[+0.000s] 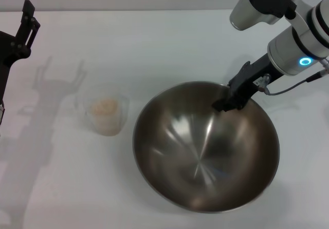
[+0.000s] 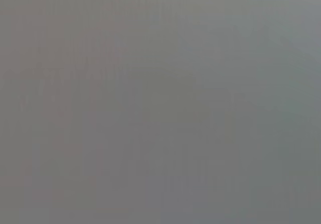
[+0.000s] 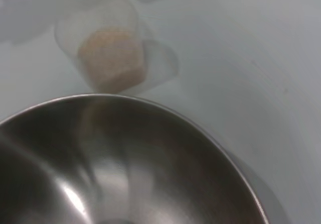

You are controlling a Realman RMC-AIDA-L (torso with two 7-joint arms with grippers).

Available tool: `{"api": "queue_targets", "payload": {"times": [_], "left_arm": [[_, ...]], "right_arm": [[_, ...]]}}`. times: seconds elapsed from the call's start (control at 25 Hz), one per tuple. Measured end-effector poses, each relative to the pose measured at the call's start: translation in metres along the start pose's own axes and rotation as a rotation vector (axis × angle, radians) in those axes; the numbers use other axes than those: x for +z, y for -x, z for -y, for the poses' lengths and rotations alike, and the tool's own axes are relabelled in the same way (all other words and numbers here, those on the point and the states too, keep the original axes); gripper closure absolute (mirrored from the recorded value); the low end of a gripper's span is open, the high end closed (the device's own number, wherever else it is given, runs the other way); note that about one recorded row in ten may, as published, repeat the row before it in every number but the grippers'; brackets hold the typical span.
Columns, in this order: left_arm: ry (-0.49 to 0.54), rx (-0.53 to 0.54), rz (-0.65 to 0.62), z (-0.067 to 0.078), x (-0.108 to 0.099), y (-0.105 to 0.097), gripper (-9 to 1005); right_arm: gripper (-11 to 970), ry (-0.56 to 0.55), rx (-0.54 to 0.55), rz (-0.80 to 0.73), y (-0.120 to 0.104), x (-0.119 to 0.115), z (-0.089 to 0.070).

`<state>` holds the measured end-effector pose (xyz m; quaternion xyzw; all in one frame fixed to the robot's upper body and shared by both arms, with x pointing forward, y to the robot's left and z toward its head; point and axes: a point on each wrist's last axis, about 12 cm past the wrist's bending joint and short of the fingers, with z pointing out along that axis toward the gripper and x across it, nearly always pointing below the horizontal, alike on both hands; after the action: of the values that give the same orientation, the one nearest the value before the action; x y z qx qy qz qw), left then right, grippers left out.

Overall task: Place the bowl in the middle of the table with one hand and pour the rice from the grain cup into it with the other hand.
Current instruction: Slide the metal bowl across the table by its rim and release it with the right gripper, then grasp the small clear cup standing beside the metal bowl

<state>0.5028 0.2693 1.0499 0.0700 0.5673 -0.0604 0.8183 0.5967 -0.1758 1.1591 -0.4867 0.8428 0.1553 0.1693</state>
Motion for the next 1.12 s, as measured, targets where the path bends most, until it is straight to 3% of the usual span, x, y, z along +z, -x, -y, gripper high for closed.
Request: {"api": "queue_targets", "payload": {"times": [0.28,0.56,0.76,1.12], "left_arm": [[0.001,-0.001,0.001,0.000,0.000,0.000,174],[0.008,-0.003,0.000,-0.001,-0.004,0.000,175],[0.011,-0.003,0.004,-0.001,-0.006,0.001,175],[0.014,-0.005,0.003,-0.001,-0.007,0.001,175]], "right_arm": [[543,-0.028,-0.024,0.035,0.005,-0.008,-0.002],[543,-0.045,-0.067,0.014,0.013,0.000,-0.009],[543,-0.081,-0.089,0.048,0.020,-0.008,-0.012],[543,-0.338,-0.178,0.322,0.044,-0.046,-0.015]]}}
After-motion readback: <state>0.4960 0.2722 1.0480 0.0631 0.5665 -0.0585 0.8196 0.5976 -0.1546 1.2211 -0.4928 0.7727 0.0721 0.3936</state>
